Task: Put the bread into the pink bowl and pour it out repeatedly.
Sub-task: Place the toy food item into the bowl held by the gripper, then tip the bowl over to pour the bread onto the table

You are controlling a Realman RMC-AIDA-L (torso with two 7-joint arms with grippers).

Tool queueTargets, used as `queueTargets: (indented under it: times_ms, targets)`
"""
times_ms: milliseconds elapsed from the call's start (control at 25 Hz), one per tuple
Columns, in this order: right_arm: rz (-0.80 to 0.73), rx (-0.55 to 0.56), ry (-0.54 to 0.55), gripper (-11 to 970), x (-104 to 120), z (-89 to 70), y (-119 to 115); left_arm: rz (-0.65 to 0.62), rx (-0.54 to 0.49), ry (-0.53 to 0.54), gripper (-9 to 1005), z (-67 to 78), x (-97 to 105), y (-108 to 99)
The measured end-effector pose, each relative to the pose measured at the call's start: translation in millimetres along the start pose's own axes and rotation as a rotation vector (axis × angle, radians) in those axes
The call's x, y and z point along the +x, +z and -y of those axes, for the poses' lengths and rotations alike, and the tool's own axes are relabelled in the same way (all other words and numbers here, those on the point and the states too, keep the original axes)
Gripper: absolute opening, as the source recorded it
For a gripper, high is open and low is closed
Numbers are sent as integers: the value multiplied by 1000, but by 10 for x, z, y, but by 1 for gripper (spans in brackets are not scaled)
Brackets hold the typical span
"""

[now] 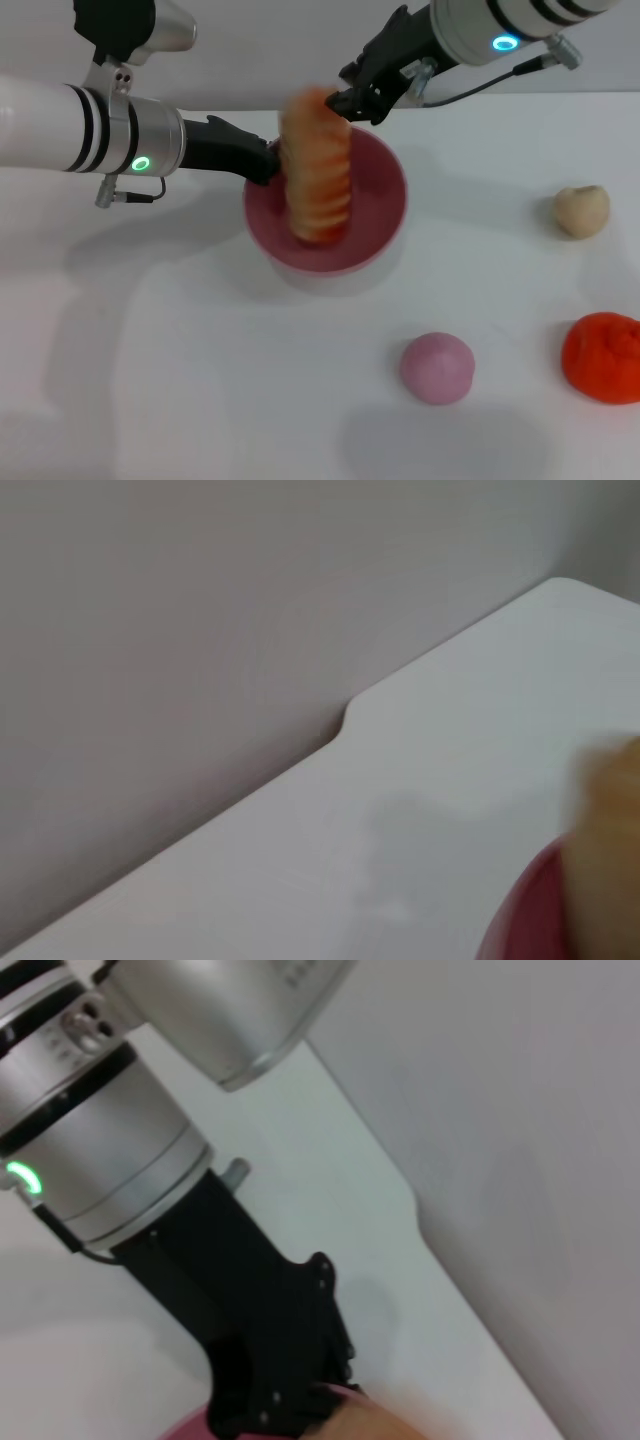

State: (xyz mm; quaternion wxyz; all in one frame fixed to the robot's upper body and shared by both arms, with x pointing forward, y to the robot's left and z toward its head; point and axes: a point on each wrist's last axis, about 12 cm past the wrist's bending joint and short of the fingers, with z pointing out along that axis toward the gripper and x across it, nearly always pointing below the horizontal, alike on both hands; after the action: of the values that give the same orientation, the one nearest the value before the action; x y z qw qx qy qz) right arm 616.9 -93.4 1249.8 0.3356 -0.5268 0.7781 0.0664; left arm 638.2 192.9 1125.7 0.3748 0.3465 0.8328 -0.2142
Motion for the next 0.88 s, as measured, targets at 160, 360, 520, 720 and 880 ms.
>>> queueTargets:
  times_ms: [160, 360, 520, 720, 880]
  targets:
    - [14, 16, 17, 189, 8, 51, -21, 1, -10, -7, 48, -16, -2, -4]
    - [53, 51, 20, 360, -16, 92, -73, 4, -18, -9, 47, -29, -5, -9]
    - [149, 139, 18, 380, -1, 148, -185, 10, -36, -15, 47, -57, 5, -17]
    - [346, 302, 4, 380, 82, 159, -343, 10, -43, -21, 47, -69, 17, -21]
    - [491, 433, -3, 380, 237, 81, -347, 12, -49, -25, 47, -78, 21, -21]
